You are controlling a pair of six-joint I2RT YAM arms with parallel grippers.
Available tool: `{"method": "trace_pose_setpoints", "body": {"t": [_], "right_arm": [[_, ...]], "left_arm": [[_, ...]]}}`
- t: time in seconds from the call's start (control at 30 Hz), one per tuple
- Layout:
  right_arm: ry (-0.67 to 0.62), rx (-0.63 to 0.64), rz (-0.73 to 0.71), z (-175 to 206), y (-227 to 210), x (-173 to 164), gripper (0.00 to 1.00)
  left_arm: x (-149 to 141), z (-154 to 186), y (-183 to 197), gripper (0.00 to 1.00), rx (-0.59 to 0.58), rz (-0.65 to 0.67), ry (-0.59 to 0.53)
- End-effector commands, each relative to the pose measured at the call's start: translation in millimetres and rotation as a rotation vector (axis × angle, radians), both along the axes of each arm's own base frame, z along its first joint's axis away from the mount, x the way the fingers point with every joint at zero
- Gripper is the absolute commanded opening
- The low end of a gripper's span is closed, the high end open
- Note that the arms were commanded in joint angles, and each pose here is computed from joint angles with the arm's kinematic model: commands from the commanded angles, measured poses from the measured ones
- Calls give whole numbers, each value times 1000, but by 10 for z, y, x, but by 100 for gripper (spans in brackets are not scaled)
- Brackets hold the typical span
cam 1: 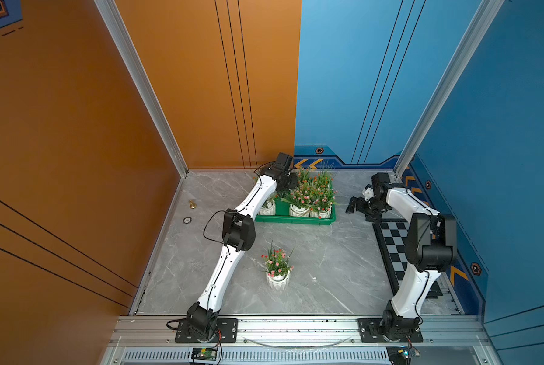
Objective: Put the potted gypsophila into the storage box
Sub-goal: Place the baby's breath potted plant at the storage box.
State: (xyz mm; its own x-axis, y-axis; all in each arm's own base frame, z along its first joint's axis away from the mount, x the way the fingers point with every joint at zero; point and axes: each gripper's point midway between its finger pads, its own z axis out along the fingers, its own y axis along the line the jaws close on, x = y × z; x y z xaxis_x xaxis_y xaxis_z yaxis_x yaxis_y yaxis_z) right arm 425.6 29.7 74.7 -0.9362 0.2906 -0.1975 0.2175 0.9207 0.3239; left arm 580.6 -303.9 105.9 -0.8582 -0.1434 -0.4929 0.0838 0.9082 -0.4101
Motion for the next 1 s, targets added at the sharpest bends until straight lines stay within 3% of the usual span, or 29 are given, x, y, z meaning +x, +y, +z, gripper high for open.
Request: {"method": "trace_pose_setpoints", "body": {"t": [0.0,0.27,0.5,0.8,0.97], "right_arm": [[28,10,6,-37,6,-47,100],[17,12,3,13,9,-40,100],[-11,13,9,135,43,-44,100],[-47,7,16,320,93,-123,100],[-67,7,35,426,152,-198,100]], "left_arm": [[-38,-52,-53,29,-2,-16,12],[-66,82,43,44,14,1,3],[-105,479,180,71,42,16,-59],[-223,883,271,83,54,26,-112],[-315,1075,345,85,66,27,-135]]}}
